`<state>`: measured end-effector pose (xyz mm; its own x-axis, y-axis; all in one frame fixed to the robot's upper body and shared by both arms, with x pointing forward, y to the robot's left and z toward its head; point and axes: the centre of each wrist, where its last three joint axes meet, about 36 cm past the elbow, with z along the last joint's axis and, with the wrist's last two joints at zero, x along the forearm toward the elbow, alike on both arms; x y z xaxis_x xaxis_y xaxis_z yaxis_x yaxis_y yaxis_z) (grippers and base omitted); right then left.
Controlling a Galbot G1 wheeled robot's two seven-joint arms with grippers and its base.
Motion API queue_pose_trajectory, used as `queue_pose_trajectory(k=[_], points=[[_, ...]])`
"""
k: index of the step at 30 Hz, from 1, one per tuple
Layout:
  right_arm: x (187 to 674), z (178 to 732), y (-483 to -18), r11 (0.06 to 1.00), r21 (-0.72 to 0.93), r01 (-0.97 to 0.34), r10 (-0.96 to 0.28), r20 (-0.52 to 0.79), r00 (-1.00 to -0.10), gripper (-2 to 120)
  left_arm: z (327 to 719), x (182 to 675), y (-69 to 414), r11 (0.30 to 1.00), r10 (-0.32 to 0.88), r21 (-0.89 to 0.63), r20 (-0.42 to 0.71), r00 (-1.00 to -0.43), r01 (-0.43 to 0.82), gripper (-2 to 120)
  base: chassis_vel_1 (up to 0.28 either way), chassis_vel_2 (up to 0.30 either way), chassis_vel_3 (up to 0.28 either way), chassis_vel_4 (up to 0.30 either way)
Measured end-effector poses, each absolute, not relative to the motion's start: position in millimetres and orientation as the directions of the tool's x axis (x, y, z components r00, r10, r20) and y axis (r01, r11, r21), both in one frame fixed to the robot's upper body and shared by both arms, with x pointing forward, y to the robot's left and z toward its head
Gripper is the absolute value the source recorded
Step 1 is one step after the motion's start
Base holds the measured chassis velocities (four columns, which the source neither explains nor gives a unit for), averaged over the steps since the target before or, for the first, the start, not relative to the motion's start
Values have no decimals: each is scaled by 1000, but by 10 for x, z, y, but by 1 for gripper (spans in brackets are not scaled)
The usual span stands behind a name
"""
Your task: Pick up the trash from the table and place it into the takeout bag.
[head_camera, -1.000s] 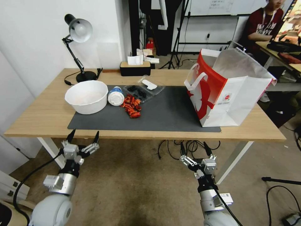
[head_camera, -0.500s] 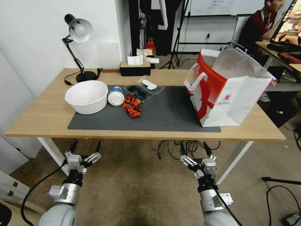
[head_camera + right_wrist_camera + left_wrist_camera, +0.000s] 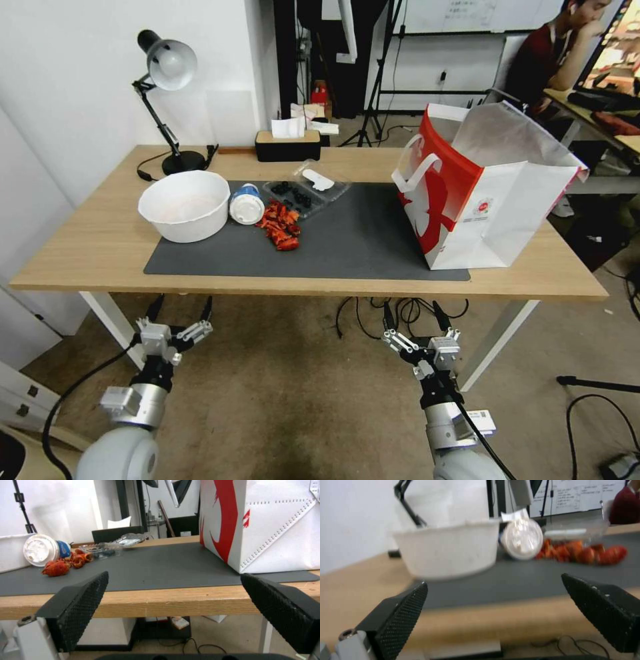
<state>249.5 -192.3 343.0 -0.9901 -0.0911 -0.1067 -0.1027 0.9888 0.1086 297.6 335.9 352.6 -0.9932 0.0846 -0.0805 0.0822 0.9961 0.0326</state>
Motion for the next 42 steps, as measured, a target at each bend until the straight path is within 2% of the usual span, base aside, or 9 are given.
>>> queue_pose_trajectory(k=[4, 9, 14, 23, 28, 34, 36, 39, 42], points=[[2495, 3430, -1923, 989, 109, -103, -91, -107, -990, 100, 3902, 3287, 3406, 992, 120, 60, -93, -988, 114, 100, 0, 0, 0, 0], [2495, 3431, -1923, 989, 109, -103, -91, -107, -990, 100, 4650, 3845, 3193, 981, 181, -56, -95, -979, 186, 100, 0, 0, 0, 0], [2495, 3431, -1923, 989, 109, -103, -91, -107, -990, 100, 5191, 4399, 3259, 964, 265, 20, -81, -961, 264, 100, 0, 0, 0, 0], [2495, 3430, -1923, 989, 109, -103, -91, -107, -990, 100, 5646, 4991, 3277, 954, 298, 67, -73, -952, 294, 100, 0, 0, 0, 0], [2494, 3430, -1924, 989, 108, -103, -91, -107, -990, 100, 5716, 5307, 3079, 936, 340, 85, 38, -940, 342, 100, 0, 0, 0, 0], [2495, 3431, -1923, 989, 109, -103, -91, -107, -990, 100, 5953, 6024, 2722, 955, 250, 86, 283, -926, 283, 100, 0, 0, 0, 0], [2495, 3430, -1923, 989, 109, -103, -91, -107, -990, 100, 5987, 6067, 2691, 955, 247, 87, 292, -924, 283, 100, 0, 0, 0, 0], [2494, 3430, -1923, 989, 109, -103, -91, -107, -990, 100, 6166, 6317, 2481, 950, 238, 111, 350, -906, 292, 100, 0, 0, 0, 0], [2495, 3430, -1923, 989, 109, -103, -91, -107, -990, 100, 6314, 6567, 2296, 942, 207, 138, 480, -853, 306, 100, 0, 0, 0, 0]])
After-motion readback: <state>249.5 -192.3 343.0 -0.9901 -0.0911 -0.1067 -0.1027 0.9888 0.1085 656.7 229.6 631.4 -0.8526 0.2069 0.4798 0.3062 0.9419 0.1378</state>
